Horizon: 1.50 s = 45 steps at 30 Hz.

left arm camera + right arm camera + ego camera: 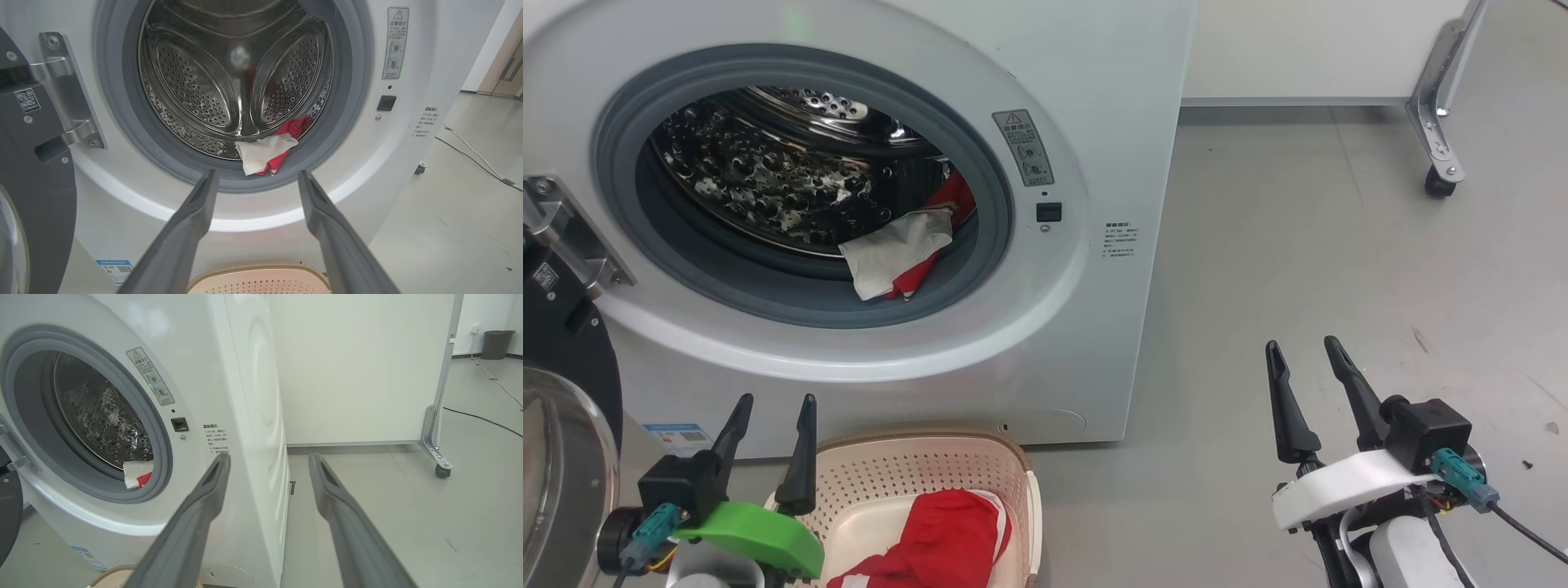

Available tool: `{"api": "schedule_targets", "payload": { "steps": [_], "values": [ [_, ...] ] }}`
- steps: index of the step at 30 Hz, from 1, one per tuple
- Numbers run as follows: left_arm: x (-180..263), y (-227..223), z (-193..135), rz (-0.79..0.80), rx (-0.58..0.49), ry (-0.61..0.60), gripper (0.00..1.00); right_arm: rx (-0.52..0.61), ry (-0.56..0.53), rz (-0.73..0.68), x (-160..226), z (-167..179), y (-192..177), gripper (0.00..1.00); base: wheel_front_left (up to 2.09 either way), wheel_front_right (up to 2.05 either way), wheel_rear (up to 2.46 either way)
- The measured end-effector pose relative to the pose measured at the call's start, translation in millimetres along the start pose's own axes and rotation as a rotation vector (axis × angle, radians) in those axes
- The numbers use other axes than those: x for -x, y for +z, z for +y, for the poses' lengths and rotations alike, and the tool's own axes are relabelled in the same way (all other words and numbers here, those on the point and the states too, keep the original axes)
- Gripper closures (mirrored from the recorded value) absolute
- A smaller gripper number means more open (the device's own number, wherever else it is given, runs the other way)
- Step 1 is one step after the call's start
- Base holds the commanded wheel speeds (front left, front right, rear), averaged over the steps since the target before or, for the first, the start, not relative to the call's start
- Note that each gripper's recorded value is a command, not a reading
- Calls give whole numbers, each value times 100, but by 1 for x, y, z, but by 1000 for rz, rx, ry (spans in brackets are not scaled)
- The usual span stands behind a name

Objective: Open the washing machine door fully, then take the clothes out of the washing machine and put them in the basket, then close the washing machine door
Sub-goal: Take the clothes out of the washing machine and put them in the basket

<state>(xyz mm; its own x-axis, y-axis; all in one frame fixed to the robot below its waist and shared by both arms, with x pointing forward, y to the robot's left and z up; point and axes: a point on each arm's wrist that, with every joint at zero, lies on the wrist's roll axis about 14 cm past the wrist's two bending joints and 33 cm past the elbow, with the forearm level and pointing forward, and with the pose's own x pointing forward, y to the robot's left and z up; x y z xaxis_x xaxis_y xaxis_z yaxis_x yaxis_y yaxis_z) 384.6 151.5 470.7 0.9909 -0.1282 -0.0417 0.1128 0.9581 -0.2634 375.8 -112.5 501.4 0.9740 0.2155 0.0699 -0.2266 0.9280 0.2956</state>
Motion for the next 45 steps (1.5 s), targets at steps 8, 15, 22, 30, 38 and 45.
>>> {"api": "schedule_targets", "payload": {
  "steps": [8, 15, 22, 30, 38, 45],
  "values": [
    [1, 3, -4, -13, -17, -12, 0, -1, -3, -1, 0, -1, 0, 0, 0, 0, 0],
    [5, 4, -4, -18, -17, -9, 0, -14, -6, -1, 0, -1, 0, 0, 0, 0, 0],
    [8, 2, -5, -15, -11, -7, 0, -16, -6, -1, 0, -1, 0, 0, 0, 0, 0],
    [7, 4, -8, -26, -13, -15, 0, -17, -10, -2, 0, -3, 0, 0, 0, 0, 0],
    [9, 3, -8, -21, -12, -12, 0, -17, -13, -1, 1, -3, 0, 0, 0, 0, 0],
    [7, 5, -10, -29, -9, -16, 0, -18, -17, 2, 1, -5, -1, 0, 0, 0, 0]
  ]
}}
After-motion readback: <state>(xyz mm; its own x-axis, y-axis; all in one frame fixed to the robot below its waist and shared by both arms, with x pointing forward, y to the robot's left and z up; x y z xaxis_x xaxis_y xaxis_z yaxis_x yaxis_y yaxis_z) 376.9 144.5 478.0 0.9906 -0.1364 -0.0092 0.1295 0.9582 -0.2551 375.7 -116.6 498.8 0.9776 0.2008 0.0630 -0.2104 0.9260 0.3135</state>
